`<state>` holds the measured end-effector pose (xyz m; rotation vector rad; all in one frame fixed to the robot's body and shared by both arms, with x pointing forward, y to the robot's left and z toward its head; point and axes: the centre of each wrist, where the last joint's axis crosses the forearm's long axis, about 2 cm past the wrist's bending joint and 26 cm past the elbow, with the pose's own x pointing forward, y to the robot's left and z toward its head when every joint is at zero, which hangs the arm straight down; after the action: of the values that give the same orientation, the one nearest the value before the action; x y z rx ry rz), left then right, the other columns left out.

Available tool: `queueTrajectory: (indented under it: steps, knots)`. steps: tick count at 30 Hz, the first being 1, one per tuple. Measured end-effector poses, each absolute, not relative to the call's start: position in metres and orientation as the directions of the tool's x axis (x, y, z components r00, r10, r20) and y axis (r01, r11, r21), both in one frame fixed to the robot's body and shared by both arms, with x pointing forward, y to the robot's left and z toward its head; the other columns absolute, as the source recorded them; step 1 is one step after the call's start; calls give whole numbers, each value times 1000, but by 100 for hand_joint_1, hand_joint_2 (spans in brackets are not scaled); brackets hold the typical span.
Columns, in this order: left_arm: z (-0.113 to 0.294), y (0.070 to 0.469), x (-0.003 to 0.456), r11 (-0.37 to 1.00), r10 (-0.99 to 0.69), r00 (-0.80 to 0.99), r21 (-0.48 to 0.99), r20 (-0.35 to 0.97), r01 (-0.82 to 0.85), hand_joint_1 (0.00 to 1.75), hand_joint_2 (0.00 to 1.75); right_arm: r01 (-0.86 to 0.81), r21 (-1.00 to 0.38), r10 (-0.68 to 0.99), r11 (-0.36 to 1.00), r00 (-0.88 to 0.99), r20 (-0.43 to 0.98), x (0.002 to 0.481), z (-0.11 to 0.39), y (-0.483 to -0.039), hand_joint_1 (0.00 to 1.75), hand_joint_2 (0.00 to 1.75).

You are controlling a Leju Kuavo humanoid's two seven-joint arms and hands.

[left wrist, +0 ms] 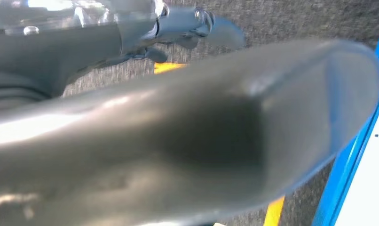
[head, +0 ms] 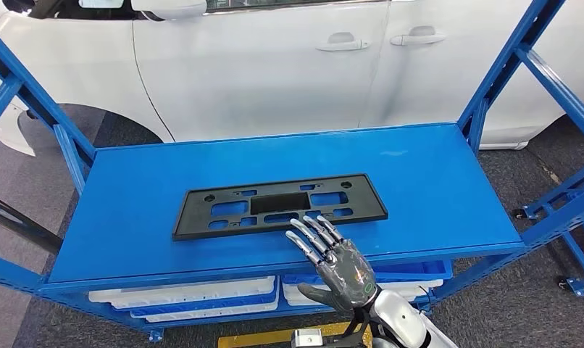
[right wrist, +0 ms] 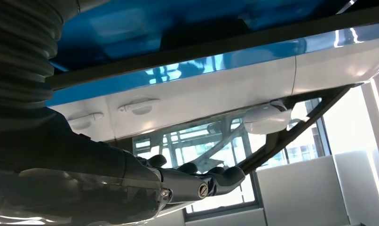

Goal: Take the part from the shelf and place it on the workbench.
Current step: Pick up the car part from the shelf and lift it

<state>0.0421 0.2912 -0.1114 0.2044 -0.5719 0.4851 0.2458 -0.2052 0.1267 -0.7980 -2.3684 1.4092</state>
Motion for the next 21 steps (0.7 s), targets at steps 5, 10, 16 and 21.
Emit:
queueTrajectory:
  steps: [5, 10, 16, 21]
  knots:
    - [-112, 291, 40, 870, 380, 736, 53, 560, -490, 0, 0, 292, -888, 570, 355, -821, -42, 245, 118, -201, 0, 175]
    - [-111, 292, 42, 881, 366, 743, 50, 560, -471, 0, 0, 295, -901, 570, 319, -819, -66, 250, 118, -194, 0, 175]
    - [-111, 291, 45, 897, 340, 759, 51, 556, -440, 0, 0, 286, -905, 528, 317, -845, -82, 267, 121, -167, 0, 175]
    - [-111, 291, 46, 908, 319, 767, 54, 557, -416, 0, 0, 249, -905, 478, 346, -876, -59, 289, 136, -125, 0, 175]
